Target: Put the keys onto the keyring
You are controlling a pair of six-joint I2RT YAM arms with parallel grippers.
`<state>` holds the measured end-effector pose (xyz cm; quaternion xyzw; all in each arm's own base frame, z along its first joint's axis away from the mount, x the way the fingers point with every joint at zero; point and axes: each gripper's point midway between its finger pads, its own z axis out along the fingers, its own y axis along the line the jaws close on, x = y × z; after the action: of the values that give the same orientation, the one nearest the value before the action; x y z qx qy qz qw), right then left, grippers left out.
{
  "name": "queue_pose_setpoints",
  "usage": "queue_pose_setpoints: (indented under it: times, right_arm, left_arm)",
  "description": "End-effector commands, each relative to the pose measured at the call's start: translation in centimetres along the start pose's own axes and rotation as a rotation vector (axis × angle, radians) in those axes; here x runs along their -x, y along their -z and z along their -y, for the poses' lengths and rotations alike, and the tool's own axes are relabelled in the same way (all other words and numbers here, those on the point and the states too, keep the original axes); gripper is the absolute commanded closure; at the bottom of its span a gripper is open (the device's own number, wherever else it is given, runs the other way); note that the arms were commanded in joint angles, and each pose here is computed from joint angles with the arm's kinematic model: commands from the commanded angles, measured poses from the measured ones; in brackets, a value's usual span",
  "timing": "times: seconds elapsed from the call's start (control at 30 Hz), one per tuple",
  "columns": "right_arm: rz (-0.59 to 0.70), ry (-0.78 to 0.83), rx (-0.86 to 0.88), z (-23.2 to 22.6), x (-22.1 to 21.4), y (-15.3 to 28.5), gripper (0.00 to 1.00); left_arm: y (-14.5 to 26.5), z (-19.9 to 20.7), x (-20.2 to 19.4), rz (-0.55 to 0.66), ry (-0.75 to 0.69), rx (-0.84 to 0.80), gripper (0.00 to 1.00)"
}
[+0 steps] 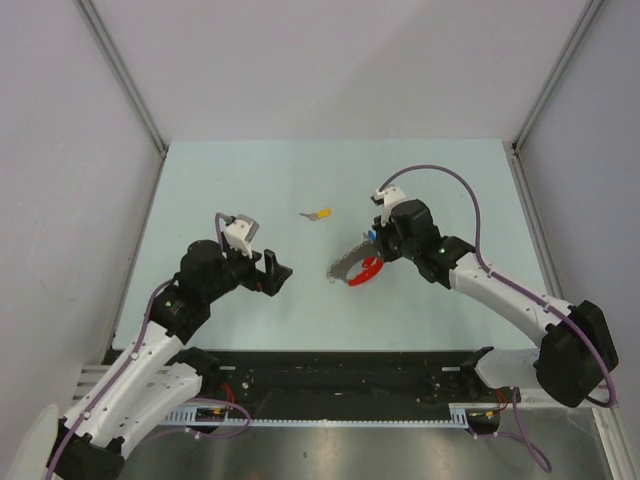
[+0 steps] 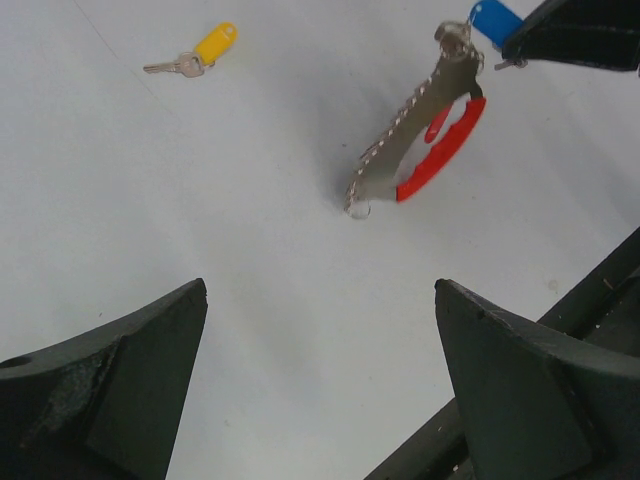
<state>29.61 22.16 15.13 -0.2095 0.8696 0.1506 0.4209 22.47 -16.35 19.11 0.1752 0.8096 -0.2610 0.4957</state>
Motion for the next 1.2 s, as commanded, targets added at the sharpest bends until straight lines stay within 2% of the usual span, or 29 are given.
queue_pose_setpoints:
  times: [0.0, 0.07, 0.23, 0.6, 0.77, 0.87, 0.9, 0.97, 1.0, 1.07, 1.1, 1.17]
  right_arm:
    - [0.204, -0.017, 0.002, 1.1, 6.7, 1.2, 1.00]
    - [0.155, -0.027, 0.006, 1.1, 5.5, 0.6, 1.00]
    - [-0.062, -0.092, -0.019, 1.6, -1.1, -2.0, 1.00]
    - [-0.230, -0.391, -0.131, 5.8, -10.0, -0.8, 1.00]
    - [-0.288, -0.407, -0.125, 5.5, -12.1, 0.7, 1.00]
    - [-0.300, -0.398, -0.149, 5.9, -12.4, 1.2, 0.91]
    - [-0.294, -0.397, -0.155, 6.0, -12.3, 1.4, 0.80]
    - [-0.269, -0.396, -0.182, 6.4, -11.9, 1.8, 0.72]
    - [-0.231, -0.401, -0.178, 6.4, -11.0, 2.3, 0.65]
    - [-0.180, -0.400, -0.235, 7.6, -10.1, 3.1, 0.56]
    - [-0.126, -0.408, -0.238, 7.8, -9.0, 3.9, 0.48]
    - [-0.068, -0.416, -0.261, 8.4, -7.8, 4.9, 0.41]
  left_arm:
    - [0.5, 0.0, 1.6, 0.052, 0.001, 0.008, 0.00]
    - [0.6, 0.0, 1.6, 0.055, 0.000, 0.012, 0.00]
    - [0.8, 0.0, 1.7, 0.063, -0.002, 0.011, 0.00]
    - [1.2, 0.0, 2.0, 0.086, -0.005, 0.017, 0.00]
    - [1.3, 0.0, 2.0, 0.091, -0.003, 0.018, 0.00]
    - [1.4, -0.1, 2.2, 0.098, -0.005, 0.023, 0.00]
    - [1.5, -0.1, 2.3, 0.103, -0.005, 0.026, 0.00]
    - [1.6, -0.4, 2.3, 0.108, -0.002, 0.041, 0.00]
    - [1.7, -0.5, 2.4, 0.114, -0.001, 0.049, 0.00]
    - [1.9, -0.8, 2.7, 0.133, 0.007, 0.071, 0.00]
    - [2.1, -0.9, 3.1, 0.150, 0.008, 0.080, 0.00]
    - [2.5, -1.1, 3.7, 0.181, 0.010, 0.098, 0.00]
